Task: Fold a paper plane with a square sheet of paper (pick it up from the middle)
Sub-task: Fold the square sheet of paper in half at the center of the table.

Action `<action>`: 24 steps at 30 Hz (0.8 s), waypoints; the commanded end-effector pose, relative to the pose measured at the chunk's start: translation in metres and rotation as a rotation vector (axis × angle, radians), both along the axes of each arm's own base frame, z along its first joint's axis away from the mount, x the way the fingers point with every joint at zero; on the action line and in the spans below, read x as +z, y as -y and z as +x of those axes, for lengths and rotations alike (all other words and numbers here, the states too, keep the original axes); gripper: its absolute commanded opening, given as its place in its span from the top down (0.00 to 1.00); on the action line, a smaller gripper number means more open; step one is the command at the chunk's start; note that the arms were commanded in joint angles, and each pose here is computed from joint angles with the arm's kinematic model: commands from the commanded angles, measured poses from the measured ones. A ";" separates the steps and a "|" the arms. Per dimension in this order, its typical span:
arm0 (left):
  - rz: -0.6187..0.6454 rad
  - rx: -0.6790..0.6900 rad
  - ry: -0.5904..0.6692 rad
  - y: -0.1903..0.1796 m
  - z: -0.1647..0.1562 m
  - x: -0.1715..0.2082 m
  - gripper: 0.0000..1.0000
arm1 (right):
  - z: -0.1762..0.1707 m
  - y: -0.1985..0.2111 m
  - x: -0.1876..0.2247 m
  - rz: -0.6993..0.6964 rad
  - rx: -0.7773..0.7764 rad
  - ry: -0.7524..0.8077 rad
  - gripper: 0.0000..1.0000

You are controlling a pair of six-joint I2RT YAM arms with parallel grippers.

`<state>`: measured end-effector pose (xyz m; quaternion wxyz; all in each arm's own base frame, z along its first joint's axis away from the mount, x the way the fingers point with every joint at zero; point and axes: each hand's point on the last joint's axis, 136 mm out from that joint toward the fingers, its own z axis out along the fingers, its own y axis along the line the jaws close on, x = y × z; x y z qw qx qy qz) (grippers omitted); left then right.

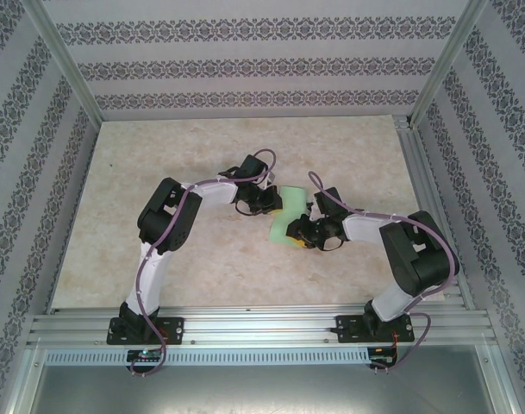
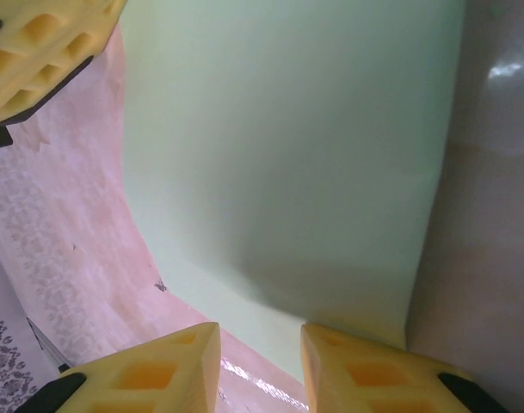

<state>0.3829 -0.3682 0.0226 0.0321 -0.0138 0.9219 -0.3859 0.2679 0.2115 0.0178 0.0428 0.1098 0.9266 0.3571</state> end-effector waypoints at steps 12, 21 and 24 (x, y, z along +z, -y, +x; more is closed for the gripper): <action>0.060 -0.024 -0.051 -0.002 -0.014 -0.023 0.90 | -0.007 0.002 0.016 -0.004 0.000 0.018 0.66; 0.062 -0.027 -0.054 -0.002 -0.015 -0.025 0.91 | -0.023 0.011 -0.024 -0.060 -0.015 -0.083 0.67; 0.064 -0.028 -0.053 -0.003 -0.015 -0.024 0.90 | -0.016 0.010 -0.007 -0.052 -0.017 -0.040 0.67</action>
